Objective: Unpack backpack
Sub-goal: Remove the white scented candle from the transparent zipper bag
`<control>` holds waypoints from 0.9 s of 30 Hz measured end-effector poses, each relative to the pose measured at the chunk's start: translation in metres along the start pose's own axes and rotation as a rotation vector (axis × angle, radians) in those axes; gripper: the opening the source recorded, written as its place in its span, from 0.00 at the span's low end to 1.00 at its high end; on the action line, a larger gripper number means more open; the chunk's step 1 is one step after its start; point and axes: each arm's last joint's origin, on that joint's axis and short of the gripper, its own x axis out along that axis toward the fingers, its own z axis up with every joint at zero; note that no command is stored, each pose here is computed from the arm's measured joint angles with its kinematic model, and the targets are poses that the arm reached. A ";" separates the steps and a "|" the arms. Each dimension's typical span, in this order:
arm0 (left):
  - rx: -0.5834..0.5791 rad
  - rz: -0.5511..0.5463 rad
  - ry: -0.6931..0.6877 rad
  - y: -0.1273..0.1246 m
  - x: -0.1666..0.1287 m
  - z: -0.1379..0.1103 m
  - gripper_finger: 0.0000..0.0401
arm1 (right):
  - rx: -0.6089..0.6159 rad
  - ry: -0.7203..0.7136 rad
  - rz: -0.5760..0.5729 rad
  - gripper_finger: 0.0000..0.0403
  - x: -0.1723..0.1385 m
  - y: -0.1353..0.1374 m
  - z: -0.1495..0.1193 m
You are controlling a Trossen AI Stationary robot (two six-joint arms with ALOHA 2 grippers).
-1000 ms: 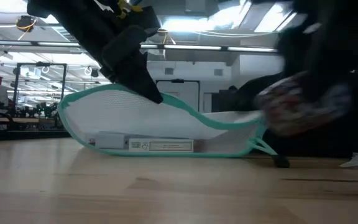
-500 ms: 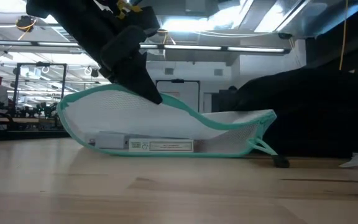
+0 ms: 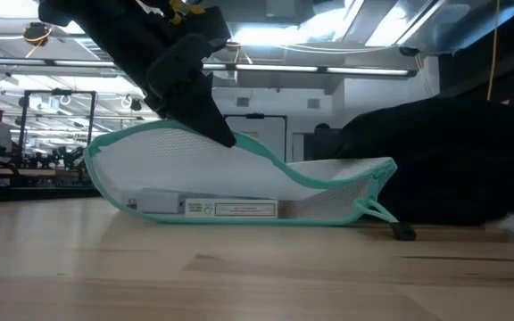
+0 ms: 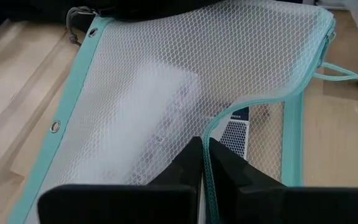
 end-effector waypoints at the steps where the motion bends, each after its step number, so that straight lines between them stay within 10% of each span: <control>1: 0.000 0.000 0.000 0.000 0.000 0.000 0.00 | 0.005 -0.014 0.014 0.72 0.005 -0.003 -0.001; 27: 0.004 0.004 -0.001 0.000 0.000 0.000 0.00 | 0.083 -0.227 0.102 0.72 0.021 -0.039 -0.014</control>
